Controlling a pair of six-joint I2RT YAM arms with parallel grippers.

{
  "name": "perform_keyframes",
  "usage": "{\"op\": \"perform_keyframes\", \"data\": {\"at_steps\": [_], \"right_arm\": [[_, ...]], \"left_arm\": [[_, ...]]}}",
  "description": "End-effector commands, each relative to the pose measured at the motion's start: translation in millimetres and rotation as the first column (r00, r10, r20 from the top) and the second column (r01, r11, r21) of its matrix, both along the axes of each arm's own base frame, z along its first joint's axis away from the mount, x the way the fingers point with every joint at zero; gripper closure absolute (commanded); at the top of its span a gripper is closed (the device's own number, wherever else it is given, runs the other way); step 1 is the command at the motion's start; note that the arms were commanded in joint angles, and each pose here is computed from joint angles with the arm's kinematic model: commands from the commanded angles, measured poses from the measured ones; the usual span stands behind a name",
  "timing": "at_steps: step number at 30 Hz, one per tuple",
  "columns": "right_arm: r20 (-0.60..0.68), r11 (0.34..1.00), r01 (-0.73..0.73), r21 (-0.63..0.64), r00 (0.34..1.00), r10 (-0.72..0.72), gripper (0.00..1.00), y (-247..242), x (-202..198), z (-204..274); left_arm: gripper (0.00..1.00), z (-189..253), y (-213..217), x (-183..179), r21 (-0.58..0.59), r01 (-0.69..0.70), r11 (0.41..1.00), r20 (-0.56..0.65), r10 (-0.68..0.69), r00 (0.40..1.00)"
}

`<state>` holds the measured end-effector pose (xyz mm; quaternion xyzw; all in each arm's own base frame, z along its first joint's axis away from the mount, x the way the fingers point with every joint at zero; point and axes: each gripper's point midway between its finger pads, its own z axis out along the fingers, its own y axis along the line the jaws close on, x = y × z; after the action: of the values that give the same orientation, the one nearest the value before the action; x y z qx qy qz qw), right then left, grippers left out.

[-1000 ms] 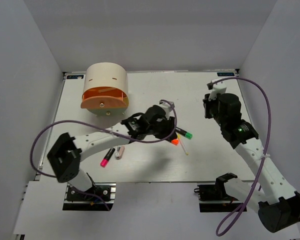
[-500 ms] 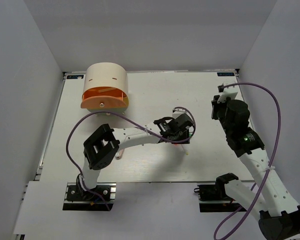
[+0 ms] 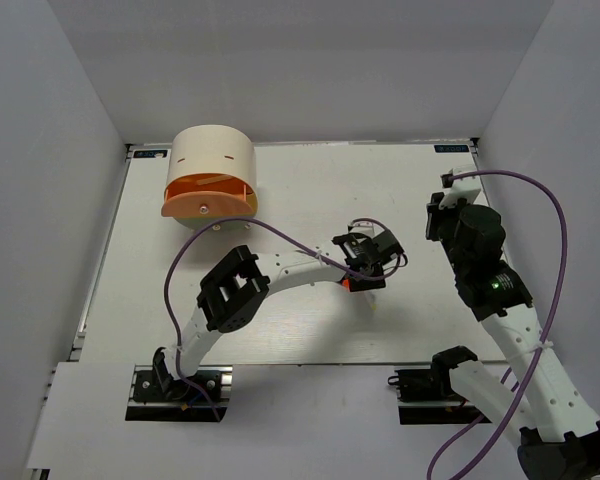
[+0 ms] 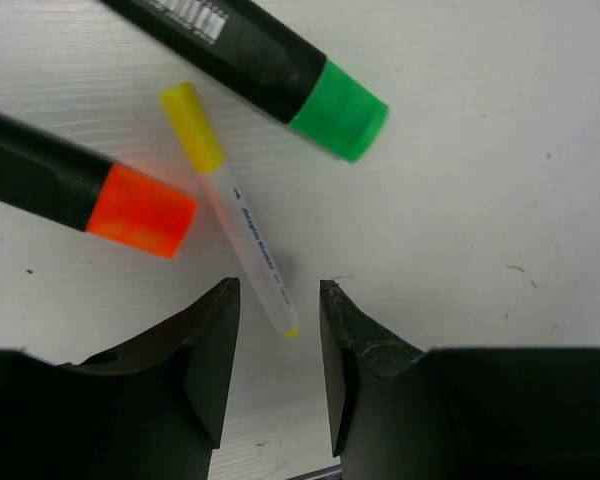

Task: Sort the stationery into containers
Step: Pick up the pen from the center of the board.

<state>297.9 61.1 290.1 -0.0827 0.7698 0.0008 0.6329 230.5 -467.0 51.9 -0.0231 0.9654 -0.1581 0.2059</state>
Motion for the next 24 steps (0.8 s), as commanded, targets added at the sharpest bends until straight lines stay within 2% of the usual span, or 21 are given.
{"op": "perform_keyframes", "data": {"at_steps": [1,12,16,24], "right_arm": [[0.063,1.0,0.014,0.024,0.998,-0.015,0.79,-2.3,0.7,14.7],[0.072,1.0,0.012,0.029,0.997,-0.014,0.78,-2.5,-0.8,16.2],[0.074,1.0,0.008,0.028,0.997,-0.01,0.78,-1.7,-1.2,16.6],[0.089,1.0,0.008,0.029,0.996,-0.011,0.78,-2.8,-2.7,18.3]], "left_arm": [[0.52,18.9,6.3,3.0,0.011,-0.047,0.999,0.03,0.047,0.998],[0.53,-10.4,3.8,0.1,0.052,-0.046,0.998,-0.011,0.046,0.999],[0.53,-8.5,-6.8,2.9,0.026,-0.041,0.999,-0.011,0.042,0.999],[0.54,-19.6,6.0,4.9,0.091,-0.07,0.993,-0.057,0.076,0.996]]}}
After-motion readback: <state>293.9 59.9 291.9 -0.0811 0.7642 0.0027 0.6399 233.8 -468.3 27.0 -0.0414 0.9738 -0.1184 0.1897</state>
